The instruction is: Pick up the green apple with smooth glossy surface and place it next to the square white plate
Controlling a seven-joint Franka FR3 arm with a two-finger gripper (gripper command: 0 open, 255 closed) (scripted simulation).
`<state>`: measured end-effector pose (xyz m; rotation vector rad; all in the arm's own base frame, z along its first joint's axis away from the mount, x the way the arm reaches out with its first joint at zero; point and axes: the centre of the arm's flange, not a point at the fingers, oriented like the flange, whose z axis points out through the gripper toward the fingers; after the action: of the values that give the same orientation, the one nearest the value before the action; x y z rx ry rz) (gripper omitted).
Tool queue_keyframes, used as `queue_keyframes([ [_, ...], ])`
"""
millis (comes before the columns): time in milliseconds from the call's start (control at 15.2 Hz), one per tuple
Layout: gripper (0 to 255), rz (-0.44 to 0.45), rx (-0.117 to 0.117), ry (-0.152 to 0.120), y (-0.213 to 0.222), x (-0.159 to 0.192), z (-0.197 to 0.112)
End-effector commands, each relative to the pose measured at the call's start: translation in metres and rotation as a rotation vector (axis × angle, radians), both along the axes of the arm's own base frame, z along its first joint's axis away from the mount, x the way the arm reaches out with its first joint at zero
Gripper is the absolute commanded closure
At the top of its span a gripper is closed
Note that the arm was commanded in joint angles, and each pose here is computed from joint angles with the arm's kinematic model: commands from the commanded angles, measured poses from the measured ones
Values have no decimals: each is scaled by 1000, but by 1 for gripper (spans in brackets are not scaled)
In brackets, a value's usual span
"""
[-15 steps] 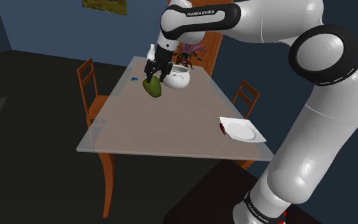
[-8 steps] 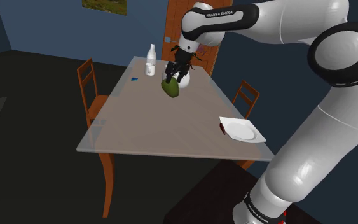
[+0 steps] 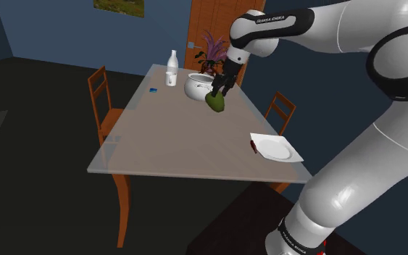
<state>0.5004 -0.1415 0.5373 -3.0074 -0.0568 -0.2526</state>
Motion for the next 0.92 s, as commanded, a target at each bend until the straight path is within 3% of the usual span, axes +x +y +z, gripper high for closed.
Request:
queue_keyframes([
  [0,255,1,0,0,-25,-14,1],
  [726,255,1,0,0,-156,-87,2],
  [858,255,1,0,0,-156,-87,-8],
])
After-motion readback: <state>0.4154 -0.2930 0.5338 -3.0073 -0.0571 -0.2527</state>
